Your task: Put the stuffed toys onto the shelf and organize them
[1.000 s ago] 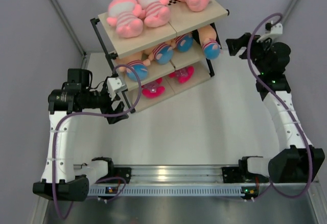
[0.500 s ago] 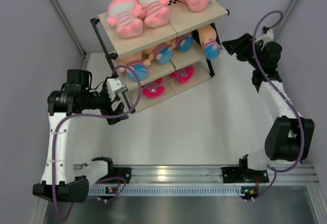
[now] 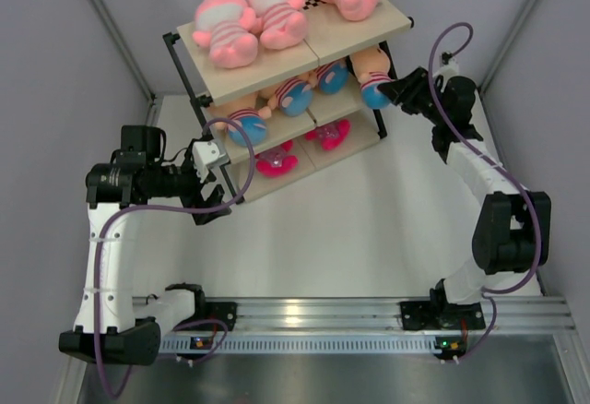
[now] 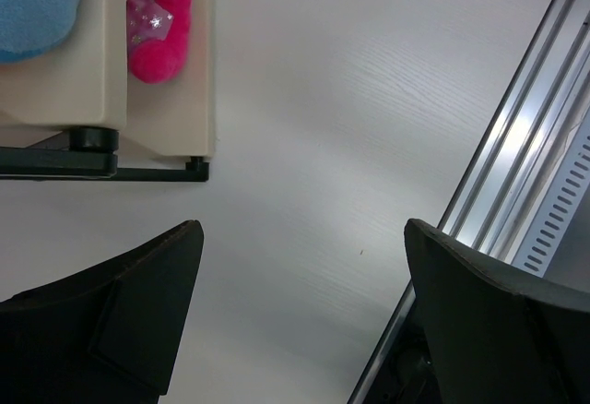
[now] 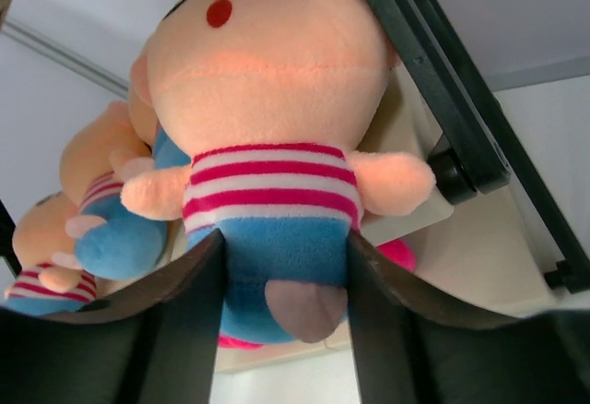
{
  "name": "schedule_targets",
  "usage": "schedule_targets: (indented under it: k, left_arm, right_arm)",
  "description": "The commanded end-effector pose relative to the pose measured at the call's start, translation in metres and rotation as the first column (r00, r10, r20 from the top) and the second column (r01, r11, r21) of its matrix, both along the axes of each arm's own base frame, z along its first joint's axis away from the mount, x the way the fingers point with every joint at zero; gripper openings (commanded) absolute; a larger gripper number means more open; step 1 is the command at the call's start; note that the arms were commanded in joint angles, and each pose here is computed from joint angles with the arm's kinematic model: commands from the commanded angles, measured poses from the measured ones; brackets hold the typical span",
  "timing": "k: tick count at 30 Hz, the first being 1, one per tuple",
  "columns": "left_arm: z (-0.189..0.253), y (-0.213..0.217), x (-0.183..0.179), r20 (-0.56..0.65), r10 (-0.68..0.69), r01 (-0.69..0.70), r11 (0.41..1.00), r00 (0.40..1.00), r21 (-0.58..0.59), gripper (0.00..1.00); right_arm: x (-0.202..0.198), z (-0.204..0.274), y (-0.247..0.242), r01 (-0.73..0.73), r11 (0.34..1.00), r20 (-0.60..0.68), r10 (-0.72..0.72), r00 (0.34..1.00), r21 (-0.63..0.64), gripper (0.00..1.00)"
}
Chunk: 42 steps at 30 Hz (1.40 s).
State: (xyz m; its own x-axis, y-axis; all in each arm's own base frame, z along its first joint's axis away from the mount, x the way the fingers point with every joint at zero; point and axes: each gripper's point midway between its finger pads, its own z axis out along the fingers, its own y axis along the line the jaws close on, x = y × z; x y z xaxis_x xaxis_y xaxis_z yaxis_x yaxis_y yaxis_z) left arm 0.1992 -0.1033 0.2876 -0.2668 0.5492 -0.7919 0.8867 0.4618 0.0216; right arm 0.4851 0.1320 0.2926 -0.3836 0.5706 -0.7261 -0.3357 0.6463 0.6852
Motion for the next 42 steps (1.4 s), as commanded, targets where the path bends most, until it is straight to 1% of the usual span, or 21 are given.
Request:
schedule_targets:
  k: [1,2,3,5,6,8,9,10,13,15,16,17,20,25,30,31,33,34,39,40,42]
  left_arm:
    - [-0.001,0.000,-0.002,0.000,-0.004,0.004,1.000,1.000,0.000,0.97]
    - [0.000,0.000,-0.002,-0.001,-0.005,0.005,1.000,1.000,0.000,0.97]
    - [0.001,-0.001,-0.003,0.003,-0.006,0.006,1.000,1.000,-0.003,0.97]
    - [0.001,0.000,-0.002,0.001,-0.003,0.003,1.000,1.000,-0.002,0.97]
    - [0.001,0.000,-0.002,0.003,-0.004,0.004,1.000,1.000,-0.003,0.97]
    - [0.001,0.000,-0.003,0.004,-0.003,0.003,1.000,1.000,0.000,0.97]
    - [0.000,0.001,-0.003,0.003,-0.001,0.001,1.000,1.000,0.003,0.97]
    - [0.000,0.001,-0.003,0.002,0.000,0.000,1.000,1.000,0.004,0.97]
    - [0.000,0.001,-0.003,0.003,-0.001,0.001,1.000,1.000,0.003,0.97]
    - [-0.001,0.001,-0.003,0.001,-0.001,0.001,1.000,1.000,0.003,0.97]
    - [-0.001,0.001,-0.003,0.002,-0.002,0.002,1.000,1.000,0.004,0.96]
    - [-0.001,0.001,-0.002,0.002,0.000,0.000,1.000,1.000,0.005,0.96]
    - [-0.001,0.002,-0.003,0.004,0.000,0.000,1.000,1.000,0.009,0.96]
    - [-0.001,0.002,-0.003,0.004,0.003,-0.003,1.000,1.000,0.011,0.96]
    - [-0.001,0.003,-0.003,0.008,0.008,-0.008,1.000,1.000,0.014,0.97]
    - [-0.001,0.003,-0.003,0.007,0.007,-0.007,1.000,1.000,0.014,0.97]
    - [-0.001,0.003,-0.003,0.006,0.009,-0.009,1.000,1.000,0.018,0.96]
    - [-0.001,0.003,-0.003,0.008,0.008,-0.009,1.000,1.000,0.018,0.96]
    - [-0.004,0.005,-0.003,-0.001,0.013,-0.013,1.000,1.000,0.025,0.97]
    - [-0.005,0.005,-0.003,0.000,0.014,-0.014,1.000,1.000,0.027,0.97]
    - [-0.005,0.005,-0.003,0.001,0.015,-0.015,0.999,1.000,0.029,0.96]
  right_arm:
    - [0.004,0.032,0.000,0.012,1.000,0.091,-0.014,0.996,0.014,0.47]
    - [0.003,0.032,0.002,0.009,1.000,0.092,-0.010,0.996,0.011,0.42]
    - [0.003,0.032,0.002,0.009,1.000,0.091,-0.010,0.996,0.011,0.34]
    - [0.002,0.033,0.003,0.006,1.000,0.094,-0.007,0.996,0.011,0.24]
    - [0.002,0.033,0.002,0.009,1.000,0.095,-0.010,0.995,0.011,0.16]
    - [0.001,0.040,0.002,0.011,1.000,0.110,-0.012,0.994,0.008,0.08]
    - [-0.001,0.046,0.001,0.017,1.000,0.121,-0.018,0.992,0.003,0.02]
    - [0.000,0.051,-0.004,0.048,0.999,0.132,-0.047,0.990,-0.006,0.00]
    - [-0.005,0.071,-0.014,0.142,0.985,0.188,-0.122,0.975,-0.098,0.00]
    - [-0.012,0.078,-0.013,0.179,0.965,0.227,-0.133,0.965,-0.193,0.00]
    - [-0.010,0.087,-0.021,0.246,0.943,0.254,-0.188,0.949,-0.222,0.00]
    - [-0.010,0.090,-0.024,0.283,0.913,0.295,-0.195,0.935,-0.294,0.00]
    - [-0.013,0.102,-0.021,0.360,0.850,0.362,-0.220,0.906,-0.384,0.00]
    - [-0.012,0.117,-0.021,0.457,0.781,0.428,-0.272,0.862,-0.426,0.00]
    - [-0.007,0.129,-0.004,0.488,0.738,0.493,-0.241,0.836,-0.466,0.00]
    - [-0.005,0.130,-0.003,0.499,0.705,0.520,-0.214,0.827,-0.504,0.00]
    - [-0.001,0.128,0.008,0.502,0.689,0.542,-0.186,0.820,-0.523,0.00]
    - [0.000,0.129,0.008,0.520,0.664,0.557,-0.184,0.810,-0.538,0.00]
    - [0.003,0.142,0.019,0.581,0.622,0.626,-0.181,0.759,-0.525,0.00]
    - [0.003,0.144,0.019,0.594,0.597,0.644,-0.163,0.748,-0.539,0.00]
    - [0.001,0.147,0.028,0.599,0.585,0.664,-0.133,0.736,-0.547,0.00]
